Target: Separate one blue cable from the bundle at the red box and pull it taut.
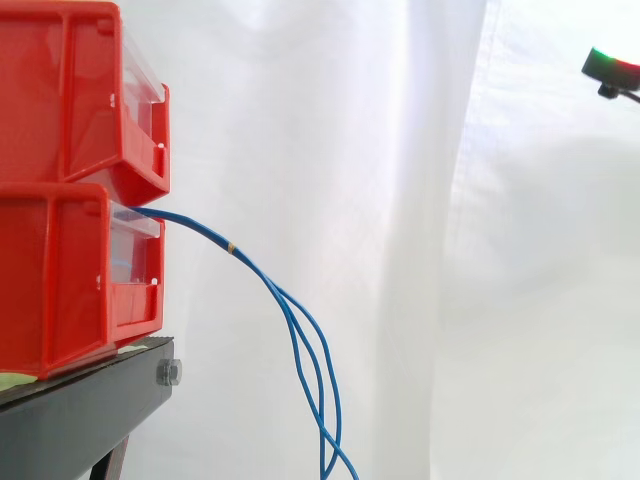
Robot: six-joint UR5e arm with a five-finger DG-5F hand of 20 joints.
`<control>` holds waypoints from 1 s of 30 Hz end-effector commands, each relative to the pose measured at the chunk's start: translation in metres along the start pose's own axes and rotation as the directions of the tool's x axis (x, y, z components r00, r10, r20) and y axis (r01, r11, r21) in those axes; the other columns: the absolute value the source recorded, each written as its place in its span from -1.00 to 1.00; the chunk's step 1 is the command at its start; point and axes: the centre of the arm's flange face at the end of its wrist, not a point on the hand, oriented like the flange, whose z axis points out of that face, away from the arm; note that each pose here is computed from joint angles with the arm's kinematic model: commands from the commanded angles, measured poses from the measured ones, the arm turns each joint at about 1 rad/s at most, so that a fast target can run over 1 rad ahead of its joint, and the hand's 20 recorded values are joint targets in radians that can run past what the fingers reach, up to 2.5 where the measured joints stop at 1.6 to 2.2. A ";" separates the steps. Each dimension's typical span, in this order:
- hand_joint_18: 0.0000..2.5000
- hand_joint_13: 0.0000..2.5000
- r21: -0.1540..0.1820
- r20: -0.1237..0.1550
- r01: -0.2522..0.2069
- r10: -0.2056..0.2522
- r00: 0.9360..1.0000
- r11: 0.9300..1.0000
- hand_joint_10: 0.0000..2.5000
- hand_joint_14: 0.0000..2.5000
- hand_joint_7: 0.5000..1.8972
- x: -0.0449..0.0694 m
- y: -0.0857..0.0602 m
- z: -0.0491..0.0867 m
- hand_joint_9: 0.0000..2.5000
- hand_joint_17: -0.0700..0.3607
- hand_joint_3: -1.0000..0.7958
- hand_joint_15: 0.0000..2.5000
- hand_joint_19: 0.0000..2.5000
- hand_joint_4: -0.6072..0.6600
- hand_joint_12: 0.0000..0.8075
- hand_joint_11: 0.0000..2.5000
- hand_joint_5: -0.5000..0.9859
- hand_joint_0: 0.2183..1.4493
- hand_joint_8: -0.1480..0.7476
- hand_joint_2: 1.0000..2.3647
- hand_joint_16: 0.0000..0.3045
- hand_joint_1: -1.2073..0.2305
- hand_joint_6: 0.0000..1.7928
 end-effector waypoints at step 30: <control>-0.46 -0.47 -0.030 0.161 0.078 -0.072 0.984 0.996 -1.00 -0.99 -0.72 0.042 -0.068 0.074 -0.48 -0.02 -0.44 -0.73 -0.53 0.44 -0.03 -0.76 -0.64 -0.50 0.15 -1.00 -0.59 -0.26 -0.44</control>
